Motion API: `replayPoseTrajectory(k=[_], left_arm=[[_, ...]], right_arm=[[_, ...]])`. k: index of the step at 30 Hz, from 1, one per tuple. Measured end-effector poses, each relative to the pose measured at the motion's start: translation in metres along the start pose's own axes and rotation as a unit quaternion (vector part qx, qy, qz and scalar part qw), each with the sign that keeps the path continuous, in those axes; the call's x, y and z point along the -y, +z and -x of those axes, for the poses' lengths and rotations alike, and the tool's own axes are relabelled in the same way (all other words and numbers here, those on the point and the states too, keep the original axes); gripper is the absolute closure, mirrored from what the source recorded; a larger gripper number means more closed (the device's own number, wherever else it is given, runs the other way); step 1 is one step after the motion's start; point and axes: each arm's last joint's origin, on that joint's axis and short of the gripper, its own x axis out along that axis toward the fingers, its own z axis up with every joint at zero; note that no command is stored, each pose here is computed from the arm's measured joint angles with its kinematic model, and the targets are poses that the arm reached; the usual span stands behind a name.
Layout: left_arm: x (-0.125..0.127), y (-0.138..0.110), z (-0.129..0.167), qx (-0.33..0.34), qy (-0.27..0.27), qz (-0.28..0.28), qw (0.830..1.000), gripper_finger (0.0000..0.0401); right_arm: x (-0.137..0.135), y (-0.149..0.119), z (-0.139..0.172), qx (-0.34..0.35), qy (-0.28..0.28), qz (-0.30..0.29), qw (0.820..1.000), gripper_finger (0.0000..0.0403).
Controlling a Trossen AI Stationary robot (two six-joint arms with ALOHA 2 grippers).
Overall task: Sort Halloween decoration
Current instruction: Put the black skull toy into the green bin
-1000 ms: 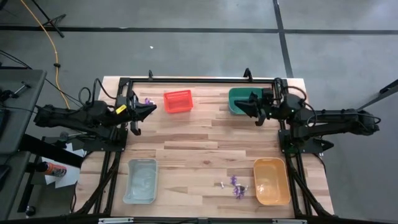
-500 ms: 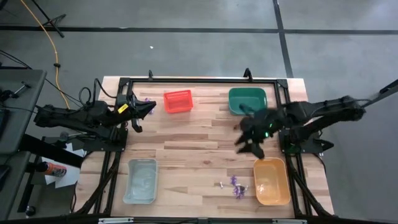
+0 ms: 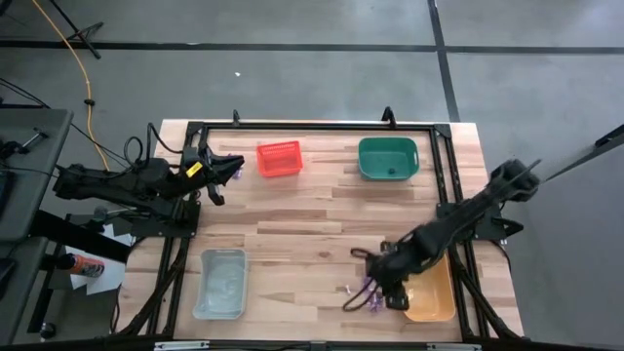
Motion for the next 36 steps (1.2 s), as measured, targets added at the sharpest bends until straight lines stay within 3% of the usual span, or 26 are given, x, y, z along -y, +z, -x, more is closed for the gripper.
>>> replayPoseTrajectory(k=[6,11,36], left_arm=[[0.0,0.0,0.0,0.0,0.0,0.0,1.0,0.0359],[0.0,0.0,0.0,0.0,0.0,0.0,1.0,0.0359],[-0.001,-0.003,0.0,-0.015,0.003,-0.022,1.0,0.0359]], right_arm=[[-0.007,-0.008,-0.054,-0.058,-0.064,0.03,0.996,0.0196],[-0.005,-0.009,-0.077,-0.064,-0.108,0.033,0.992,0.0196],[-0.009,-0.015,-0.089,-0.021,-0.112,0.055,0.992,0.0196]])
